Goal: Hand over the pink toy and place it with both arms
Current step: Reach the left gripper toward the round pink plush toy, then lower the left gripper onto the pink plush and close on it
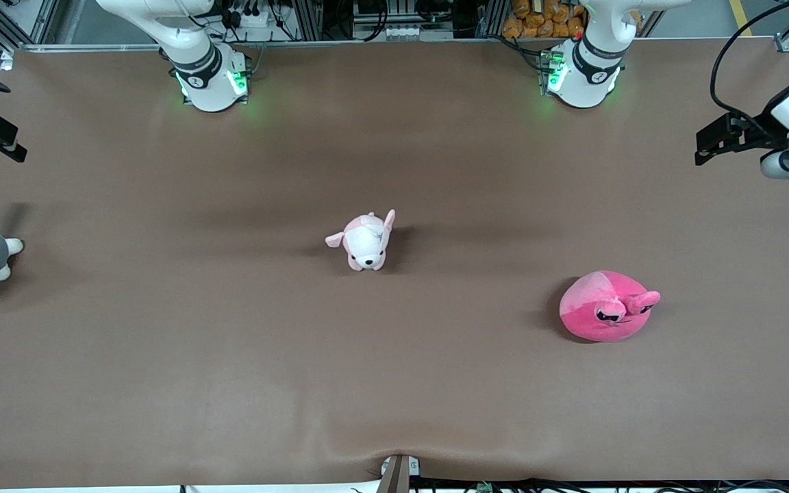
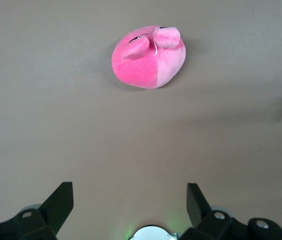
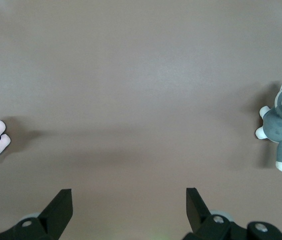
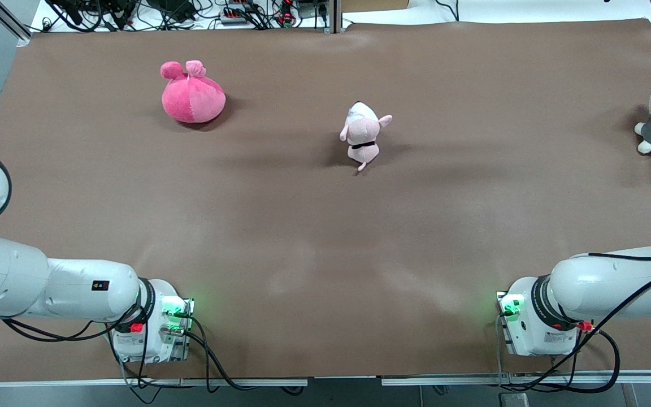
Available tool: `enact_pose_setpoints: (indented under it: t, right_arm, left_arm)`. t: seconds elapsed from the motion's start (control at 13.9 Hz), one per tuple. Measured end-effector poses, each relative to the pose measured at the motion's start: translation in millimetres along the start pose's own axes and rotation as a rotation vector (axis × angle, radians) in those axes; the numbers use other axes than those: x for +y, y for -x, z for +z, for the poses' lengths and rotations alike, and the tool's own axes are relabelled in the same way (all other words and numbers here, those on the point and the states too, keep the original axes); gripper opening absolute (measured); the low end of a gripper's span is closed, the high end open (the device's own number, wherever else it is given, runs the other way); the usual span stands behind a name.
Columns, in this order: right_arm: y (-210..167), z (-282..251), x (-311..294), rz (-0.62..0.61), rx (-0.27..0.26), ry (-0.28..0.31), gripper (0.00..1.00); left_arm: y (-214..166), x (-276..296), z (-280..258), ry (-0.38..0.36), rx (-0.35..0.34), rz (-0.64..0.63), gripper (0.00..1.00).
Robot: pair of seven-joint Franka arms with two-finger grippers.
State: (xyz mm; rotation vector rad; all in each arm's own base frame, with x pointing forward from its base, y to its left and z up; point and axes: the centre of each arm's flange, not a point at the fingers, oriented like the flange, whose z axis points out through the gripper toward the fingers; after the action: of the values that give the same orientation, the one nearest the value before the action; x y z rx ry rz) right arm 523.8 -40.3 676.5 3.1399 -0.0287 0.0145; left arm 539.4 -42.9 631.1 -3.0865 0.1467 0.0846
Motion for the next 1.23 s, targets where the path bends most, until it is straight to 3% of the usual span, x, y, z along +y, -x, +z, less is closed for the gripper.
enact_pose_setpoints:
  t: [0.51,0.79,1.23]
  right_arm:
    - [0,0,0,0.0,-0.001,0.0,1.0]
    - [-1,1,0,0.0,-0.003,0.0,1.0]
    - [-7,11,-1,-0.001,-0.022,-0.001,1.0]
  left_arm:
    - [-42,8,59,0.009,-0.079,-0.393,1.0]
    - [-73,13,88,0.094,-0.067,-0.708,1.0]
    - [-114,10,158,0.099,-0.102,-1.209,1.0]
